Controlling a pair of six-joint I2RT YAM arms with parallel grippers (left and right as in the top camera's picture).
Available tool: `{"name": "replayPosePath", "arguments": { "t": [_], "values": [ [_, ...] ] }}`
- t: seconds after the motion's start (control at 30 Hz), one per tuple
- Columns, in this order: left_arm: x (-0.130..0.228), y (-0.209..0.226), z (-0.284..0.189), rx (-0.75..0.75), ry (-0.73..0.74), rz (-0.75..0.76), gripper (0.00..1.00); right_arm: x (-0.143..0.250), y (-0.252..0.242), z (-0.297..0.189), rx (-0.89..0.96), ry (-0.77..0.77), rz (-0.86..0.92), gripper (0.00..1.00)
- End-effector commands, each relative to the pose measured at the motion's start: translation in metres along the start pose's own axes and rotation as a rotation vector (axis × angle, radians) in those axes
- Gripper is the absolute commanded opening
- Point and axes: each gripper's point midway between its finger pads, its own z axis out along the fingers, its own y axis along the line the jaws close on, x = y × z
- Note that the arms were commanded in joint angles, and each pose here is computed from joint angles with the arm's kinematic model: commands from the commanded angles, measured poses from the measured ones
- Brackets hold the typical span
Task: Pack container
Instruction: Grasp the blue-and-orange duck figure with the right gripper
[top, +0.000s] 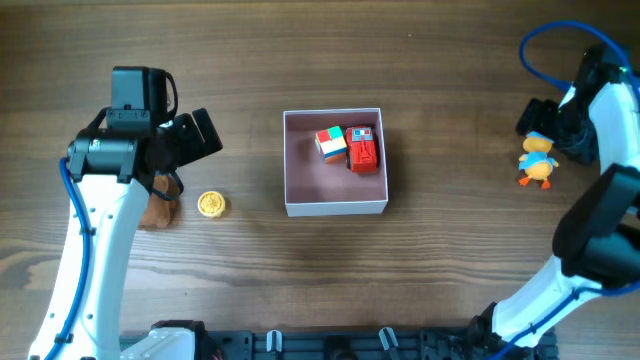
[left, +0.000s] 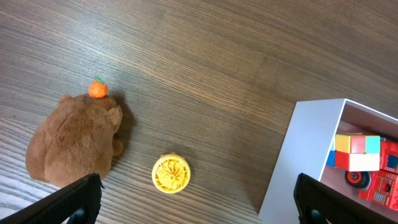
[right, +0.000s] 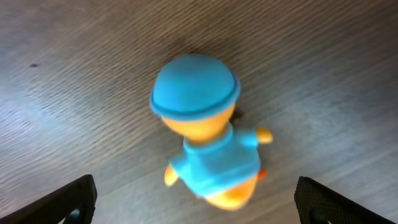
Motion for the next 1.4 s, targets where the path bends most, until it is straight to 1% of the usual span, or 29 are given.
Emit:
{"name": "replayPosePath", "arguments": {
  "t": [0.0,0.1,0.3,0.4,0.57,0.7,0.77,0.83,0.9,0.93,0.97,1.03,1.1,1.13,1.23,1.3,1.37],
  "values": [
    [-0.006,0.002,-0.007,-0.001,-0.027,-0.023,1.00,0.004,0.004,0.022,-0.027,0.043,-0.041,1.00],
    [-0.006,0.002,-0.007,-0.001,-0.027,-0.023,1.00,0.002,0.005,0.036,-0.028,0.050,-0.041,1.00],
    [-0.006,0.002,-0.007,-0.001,-0.026,-0.023,1.00,-0.008,0.007,0.038,-0.035,0.009,-0.064,1.00],
    [-0.006,0.002,-0.007,-0.001,-0.026,-0.023,1.00,-0.005,0.010,0.046,-0.077,0.033,-0.064,1.00],
    [-0.005,0.002,-0.007,-0.003,-0.023,-0.023,1.00,0.002,0.008,0.063,-0.075,0.079,-0.059,1.00],
    [-0.005,0.002,-0.007,-0.003,-0.023,-0.023,1.00,0.003,0.008,0.065,-0.074,0.084,-0.055,0.99],
    [-0.005,0.002,-0.007,-0.003,-0.023,-0.023,1.00,0.003,0.009,0.065,-0.078,0.087,-0.042,0.90],
    [-0.005,0.002,-0.007,-0.003,-0.023,-0.023,1.00,0.005,0.011,0.065,-0.091,0.095,-0.042,0.77],
    [-0.005,0.002,-0.007,-0.003,-0.023,-0.023,1.00,0.006,0.014,0.064,-0.112,0.101,-0.040,0.58],
    [-0.005,0.002,-0.007,-0.003,-0.023,-0.023,1.00,0.007,0.014,0.064,-0.112,0.103,-0.031,0.50],
    [-0.005,0.002,-0.007,-0.003,-0.023,-0.023,1.00,0.007,0.014,0.064,-0.111,0.104,-0.014,0.47],
    [-0.005,0.002,-0.007,-0.003,-0.023,-0.023,1.00,0.007,0.014,0.064,-0.110,0.107,-0.011,0.36],
    [-0.004,0.003,-0.007,-0.004,-0.020,-0.023,1.00,0.007,0.014,0.064,-0.111,0.108,-0.007,0.12],
    [-0.004,0.003,-0.007,-0.005,-0.019,-0.023,1.00,0.009,0.014,0.063,-0.109,0.114,0.012,0.04],
    [-0.005,0.006,-0.007,-0.010,-0.021,-0.034,1.00,0.011,0.020,0.055,-0.126,0.118,0.032,0.04],
    [-0.009,0.016,-0.008,-0.022,-0.031,-0.063,1.00,0.008,0.034,0.035,-0.168,0.084,0.012,0.05],
    [-0.011,0.024,-0.009,-0.033,-0.035,-0.084,1.00,0.001,0.061,-0.013,-0.201,-0.019,-0.034,0.04]
  ]
}}
